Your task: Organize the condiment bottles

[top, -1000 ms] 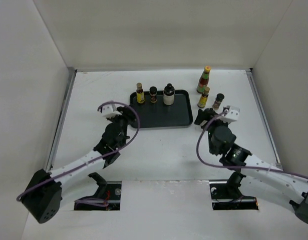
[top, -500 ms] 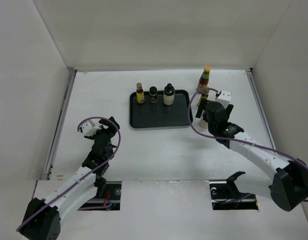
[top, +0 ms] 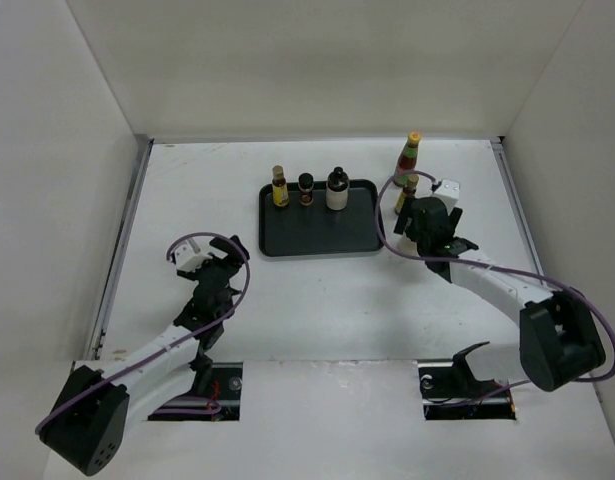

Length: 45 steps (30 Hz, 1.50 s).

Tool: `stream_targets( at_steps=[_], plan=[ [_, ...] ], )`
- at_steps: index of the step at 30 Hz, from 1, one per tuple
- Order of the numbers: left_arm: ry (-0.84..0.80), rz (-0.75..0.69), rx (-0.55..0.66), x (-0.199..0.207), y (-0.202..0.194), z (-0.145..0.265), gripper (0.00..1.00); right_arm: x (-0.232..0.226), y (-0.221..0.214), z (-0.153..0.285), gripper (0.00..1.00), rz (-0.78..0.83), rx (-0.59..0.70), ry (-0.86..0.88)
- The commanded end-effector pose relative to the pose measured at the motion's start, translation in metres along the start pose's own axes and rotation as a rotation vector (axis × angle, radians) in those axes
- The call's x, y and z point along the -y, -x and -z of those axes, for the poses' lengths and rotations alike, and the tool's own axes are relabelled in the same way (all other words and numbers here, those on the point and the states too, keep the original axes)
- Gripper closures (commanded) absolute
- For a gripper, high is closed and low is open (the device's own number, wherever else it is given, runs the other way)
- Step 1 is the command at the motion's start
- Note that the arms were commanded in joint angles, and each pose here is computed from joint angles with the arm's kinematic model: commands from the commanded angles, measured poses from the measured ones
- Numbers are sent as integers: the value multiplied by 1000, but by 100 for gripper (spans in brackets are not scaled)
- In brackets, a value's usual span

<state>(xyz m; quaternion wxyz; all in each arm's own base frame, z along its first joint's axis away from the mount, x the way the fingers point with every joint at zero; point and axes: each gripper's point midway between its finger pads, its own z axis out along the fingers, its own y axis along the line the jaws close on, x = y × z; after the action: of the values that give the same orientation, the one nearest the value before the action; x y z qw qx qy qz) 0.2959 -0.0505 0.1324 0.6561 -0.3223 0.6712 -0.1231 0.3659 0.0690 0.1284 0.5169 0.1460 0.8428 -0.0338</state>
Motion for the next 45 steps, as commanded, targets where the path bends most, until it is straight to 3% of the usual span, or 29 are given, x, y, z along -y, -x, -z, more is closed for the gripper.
stream_targets(
  at_steps=[1, 5, 9, 13, 18, 24, 29, 39, 42, 45],
  plan=[
    [-44, 51, 32, 11, 8, 3, 21, -17, 16, -11, 10, -56, 38, 51],
    [-52, 50, 30, 12, 8, 4, 20, -19, 10, -15, 15, -52, 18, 46],
    [-42, 48, 40, 10, 9, 5, 17, -8, 20, -8, 40, -55, 62, 2],
    [-31, 48, 49, 7, 10, 4, 13, -37, 65, 33, 43, -15, 205, 70],
    [-31, 62, 65, 4, 15, 6, 11, -123, 83, 68, 45, 44, 241, 286],
    [-19, 68, 81, 2, 19, 6, 11, -248, 63, 80, 44, 89, 202, 573],
    [-2, 73, 98, -4, 21, 8, 10, -317, 40, 87, 44, 107, 163, 711],
    [15, 76, 115, -6, 21, 10, 9, -371, -8, 90, 42, 185, 100, 791],
    [8, 84, 122, -6, 23, 11, 9, -373, -25, 86, 37, 217, 77, 786],
    [7, 87, 123, -7, 23, 11, 8, -371, -31, 83, 27, 251, 79, 777]
  ],
)
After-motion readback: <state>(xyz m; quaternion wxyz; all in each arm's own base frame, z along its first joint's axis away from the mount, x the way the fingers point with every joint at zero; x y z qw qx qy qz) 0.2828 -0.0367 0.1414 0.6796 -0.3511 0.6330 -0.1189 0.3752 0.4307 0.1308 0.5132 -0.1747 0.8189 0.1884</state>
